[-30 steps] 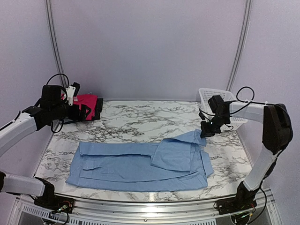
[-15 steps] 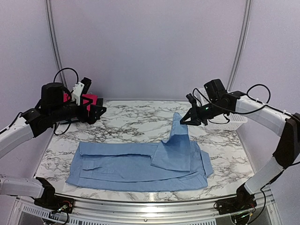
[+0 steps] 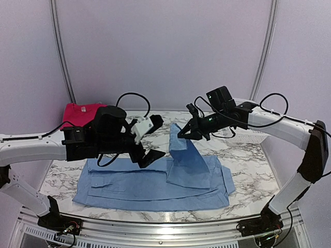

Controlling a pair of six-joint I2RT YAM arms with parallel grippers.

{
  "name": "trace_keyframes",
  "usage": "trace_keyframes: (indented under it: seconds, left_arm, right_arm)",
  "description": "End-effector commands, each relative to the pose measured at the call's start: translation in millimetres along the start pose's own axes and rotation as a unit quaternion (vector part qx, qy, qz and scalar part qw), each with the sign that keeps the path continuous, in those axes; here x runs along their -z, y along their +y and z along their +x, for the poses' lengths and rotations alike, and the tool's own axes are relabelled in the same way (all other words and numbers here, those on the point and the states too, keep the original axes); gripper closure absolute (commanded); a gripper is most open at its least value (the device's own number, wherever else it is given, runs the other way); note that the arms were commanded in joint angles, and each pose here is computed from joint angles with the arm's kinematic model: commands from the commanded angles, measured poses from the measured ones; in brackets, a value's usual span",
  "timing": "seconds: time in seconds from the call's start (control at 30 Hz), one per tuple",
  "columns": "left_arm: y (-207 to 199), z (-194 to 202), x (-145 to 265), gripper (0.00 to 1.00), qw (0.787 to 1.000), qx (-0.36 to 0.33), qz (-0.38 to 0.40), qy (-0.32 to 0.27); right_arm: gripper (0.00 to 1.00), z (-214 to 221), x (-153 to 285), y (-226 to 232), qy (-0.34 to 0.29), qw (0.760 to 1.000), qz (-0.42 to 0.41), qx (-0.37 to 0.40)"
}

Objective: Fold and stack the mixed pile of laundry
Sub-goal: Adjust the rectangle-folded shirt at the center of the board.

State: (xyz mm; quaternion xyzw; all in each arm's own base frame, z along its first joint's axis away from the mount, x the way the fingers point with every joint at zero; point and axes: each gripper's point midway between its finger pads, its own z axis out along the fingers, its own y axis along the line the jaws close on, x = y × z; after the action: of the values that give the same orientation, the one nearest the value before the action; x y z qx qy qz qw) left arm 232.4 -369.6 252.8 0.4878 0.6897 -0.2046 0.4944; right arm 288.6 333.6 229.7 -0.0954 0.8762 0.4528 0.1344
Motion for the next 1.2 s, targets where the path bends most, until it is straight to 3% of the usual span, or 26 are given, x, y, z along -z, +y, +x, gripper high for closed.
trace_keyframes:
  seconds: [0.0,0.1,0.23,0.53,0.63,0.7,0.73,0.77,0.83,0.97,1.03,1.17]
  left_arm:
    - [-3,-35,-16,0.01,0.996,-0.070,-0.056,-0.029]
    - [-22,-29,-37,0.05,0.990,-0.126,-0.063,0.000]
    - [-32,-21,-60,0.20,0.981,-0.175,-0.079,0.035]
    - [-7,-7,-73,0.48,0.953,-0.232,-0.178,0.081]
    - [-5,-12,-71,0.62,0.953,-0.229,-0.185,0.069]
    - [-7,-15,-69,0.78,0.958,-0.220,-0.176,0.058]
    - [-9,-16,-68,0.92,0.962,-0.213,-0.165,0.053]
    - [-10,-15,-67,1.00,0.965,-0.203,-0.158,0.048]
    - [-13,-16,-62,1.00,0.975,-0.175,-0.130,0.033]
    - [-10,-21,-43,1.00,0.993,-0.093,-0.070,-0.015]
    - [-12,-29,-29,1.00,0.996,-0.064,-0.031,-0.056]
    - [-19,-34,-5,1.00,0.994,-0.045,0.035,-0.098]
  right_arm:
    - [1.00,-15,-3,30,-0.026,0.999,-0.028,0.006]
    - [0.99,-13,-7,32,-0.022,0.999,-0.036,0.002]
    - [0.98,-15,-6,34,-0.024,0.999,-0.038,-0.002]
    - [0.97,-4,-6,33,-0.011,0.998,-0.050,-0.023]
    - [0.96,-2,-5,32,-0.010,0.999,-0.048,-0.022]
    - [0.95,-2,-3,31,-0.009,0.999,-0.046,-0.020]
    - [0.93,-2,-3,30,-0.009,0.999,-0.045,-0.018]
    - [0.91,-3,-1,31,-0.011,0.999,-0.046,-0.014]
    - [0.78,-7,6,33,-0.019,0.998,-0.055,0.001]
    - [0.39,-27,40,52,-0.057,0.990,-0.087,0.091]
    - [0.25,-35,61,55,-0.090,0.980,-0.077,0.162]
    - [0.14,-31,87,55,-0.132,0.946,-0.047,0.293]
